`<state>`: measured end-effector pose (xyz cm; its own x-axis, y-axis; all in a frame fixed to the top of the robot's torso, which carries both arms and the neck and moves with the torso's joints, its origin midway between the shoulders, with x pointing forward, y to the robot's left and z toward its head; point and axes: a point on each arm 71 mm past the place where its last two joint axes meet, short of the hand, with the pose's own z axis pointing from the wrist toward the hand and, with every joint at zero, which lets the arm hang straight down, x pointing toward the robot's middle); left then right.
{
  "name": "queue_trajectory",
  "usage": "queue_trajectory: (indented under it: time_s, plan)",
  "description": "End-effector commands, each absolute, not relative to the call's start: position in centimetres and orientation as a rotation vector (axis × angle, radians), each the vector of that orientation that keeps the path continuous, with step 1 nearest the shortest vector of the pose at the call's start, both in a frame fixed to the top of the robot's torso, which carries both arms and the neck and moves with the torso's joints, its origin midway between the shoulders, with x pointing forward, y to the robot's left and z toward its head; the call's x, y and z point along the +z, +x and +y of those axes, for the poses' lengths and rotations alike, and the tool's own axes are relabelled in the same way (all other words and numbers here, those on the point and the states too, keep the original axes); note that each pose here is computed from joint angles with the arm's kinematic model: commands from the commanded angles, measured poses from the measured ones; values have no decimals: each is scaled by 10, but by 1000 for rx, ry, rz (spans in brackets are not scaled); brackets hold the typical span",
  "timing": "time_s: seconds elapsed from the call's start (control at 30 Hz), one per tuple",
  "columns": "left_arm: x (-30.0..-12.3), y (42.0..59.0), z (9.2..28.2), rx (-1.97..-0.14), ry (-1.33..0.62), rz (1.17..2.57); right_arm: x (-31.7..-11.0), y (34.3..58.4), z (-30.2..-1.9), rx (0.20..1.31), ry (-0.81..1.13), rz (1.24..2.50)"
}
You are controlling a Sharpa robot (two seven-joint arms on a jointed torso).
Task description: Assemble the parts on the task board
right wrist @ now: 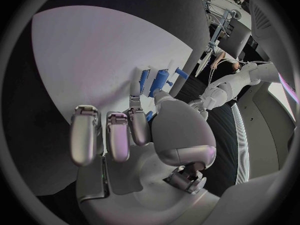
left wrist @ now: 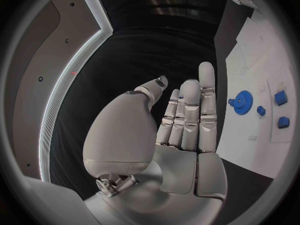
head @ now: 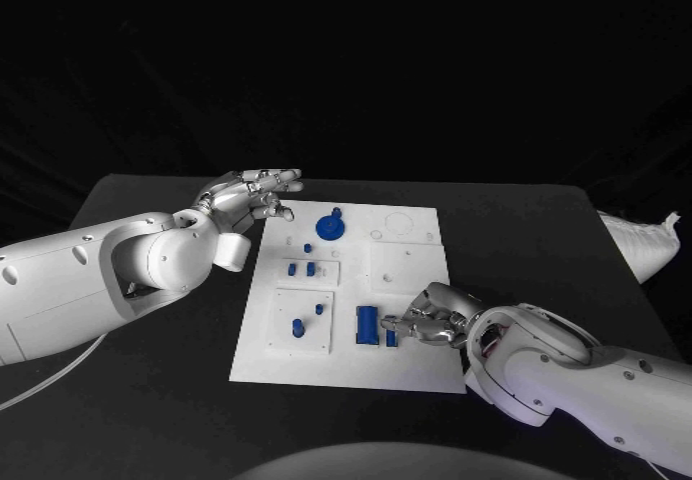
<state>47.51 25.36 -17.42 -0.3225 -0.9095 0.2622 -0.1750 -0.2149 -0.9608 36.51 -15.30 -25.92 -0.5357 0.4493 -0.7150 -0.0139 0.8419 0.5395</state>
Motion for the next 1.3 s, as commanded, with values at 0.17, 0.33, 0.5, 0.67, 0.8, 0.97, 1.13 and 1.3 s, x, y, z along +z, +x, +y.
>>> queue_trajectory:
  time_s: [0.17,0.33,0.5,0.67,0.8,0.97,1.13,1.3]
  plan:
    - [-173,475,252,-1616,-1294,1457,-257,365,-158,638,295,2042]
    - [-173,475,253,-1615,-1294,1456,-255,367,-165,651,323,1999]
    - [-174,477,254,-1611,-1295,1451,-249,375,-179,810,435,1924]
    - [-179,481,257,-1596,-1301,1437,-234,401,-198,1059,628,1812]
    - [-187,486,259,-1584,-1312,1426,-223,428,-216,1192,776,1705]
    - [-199,495,260,-1564,-1331,1412,-218,460,-234,1283,923,1579]
    - [-212,506,259,-1553,-1364,1377,-223,490,-241,1346,1020,1479]
    - [-223,520,257,-1531,-1393,1319,-226,509,-238,1394,1055,1413]
